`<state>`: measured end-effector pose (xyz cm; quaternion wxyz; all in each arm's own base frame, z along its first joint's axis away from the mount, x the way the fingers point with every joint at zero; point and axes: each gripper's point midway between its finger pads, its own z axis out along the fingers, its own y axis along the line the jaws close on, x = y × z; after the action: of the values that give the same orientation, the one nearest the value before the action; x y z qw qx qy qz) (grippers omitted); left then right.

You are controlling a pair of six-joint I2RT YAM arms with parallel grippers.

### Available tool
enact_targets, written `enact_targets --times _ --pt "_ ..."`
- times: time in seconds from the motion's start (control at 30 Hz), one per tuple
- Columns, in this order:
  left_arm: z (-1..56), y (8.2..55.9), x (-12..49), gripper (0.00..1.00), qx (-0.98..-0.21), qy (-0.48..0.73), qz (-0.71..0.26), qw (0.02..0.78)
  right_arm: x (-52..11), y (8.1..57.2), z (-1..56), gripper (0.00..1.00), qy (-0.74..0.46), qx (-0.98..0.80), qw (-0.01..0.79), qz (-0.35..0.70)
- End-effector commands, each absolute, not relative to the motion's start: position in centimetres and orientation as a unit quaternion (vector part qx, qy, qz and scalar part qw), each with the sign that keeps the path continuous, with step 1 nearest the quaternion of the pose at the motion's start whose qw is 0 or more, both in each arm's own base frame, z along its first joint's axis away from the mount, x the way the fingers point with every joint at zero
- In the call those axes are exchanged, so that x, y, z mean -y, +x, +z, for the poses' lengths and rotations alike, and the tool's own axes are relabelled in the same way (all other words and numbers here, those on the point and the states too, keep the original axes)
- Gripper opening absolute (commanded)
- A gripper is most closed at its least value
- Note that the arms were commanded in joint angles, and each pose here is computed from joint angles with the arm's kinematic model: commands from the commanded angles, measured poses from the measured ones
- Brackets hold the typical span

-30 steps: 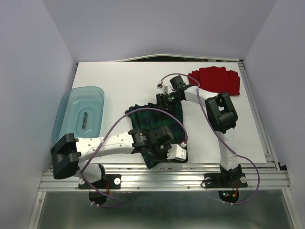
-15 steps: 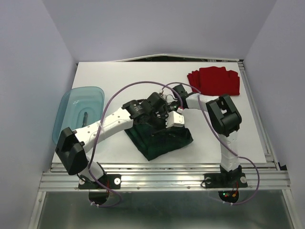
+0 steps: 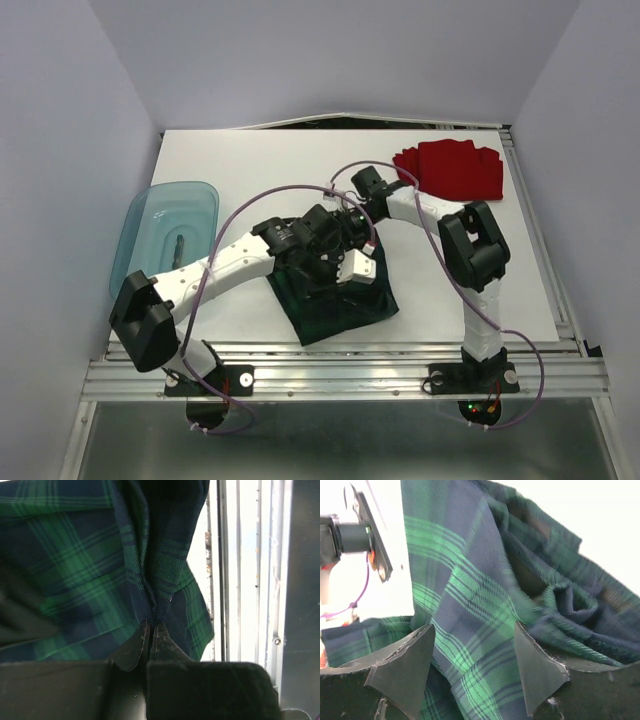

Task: Fold and stack the skirts
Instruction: Fold the skirt

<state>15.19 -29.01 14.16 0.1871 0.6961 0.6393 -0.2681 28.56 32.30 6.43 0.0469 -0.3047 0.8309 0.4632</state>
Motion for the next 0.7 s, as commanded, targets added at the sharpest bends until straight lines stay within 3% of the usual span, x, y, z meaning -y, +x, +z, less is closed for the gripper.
enact_targets --times 0.0,0.13,0.4,0.5,0.67 --pt "15.9 13.6 28.8 0.00 -0.606 0.711 -0.292 0.205 -33.1 33.1 10.4 0.70 -0.320 -0.829 0.119 0.443" --pt "15.6 12.7 28.5 0.00 -0.599 0.718 -0.297 0.193 -34.7 36.5 11.7 0.75 -0.331 -0.821 0.158 0.438" --pt "16.0 12.3 28.6 0.00 -0.595 0.717 -0.307 0.193 -35.9 38.6 7.3 0.76 -0.349 -0.817 0.136 0.438" --pt "16.6 12.8 28.8 0.00 -0.593 0.718 -0.301 0.204 -35.4 37.2 5.2 0.73 -0.358 -0.815 0.103 0.444" --pt "17.2 15.2 28.6 0.00 -0.607 0.708 -0.286 0.221 -33.8 33.8 3.3 0.58 -0.361 -0.813 0.061 0.452"
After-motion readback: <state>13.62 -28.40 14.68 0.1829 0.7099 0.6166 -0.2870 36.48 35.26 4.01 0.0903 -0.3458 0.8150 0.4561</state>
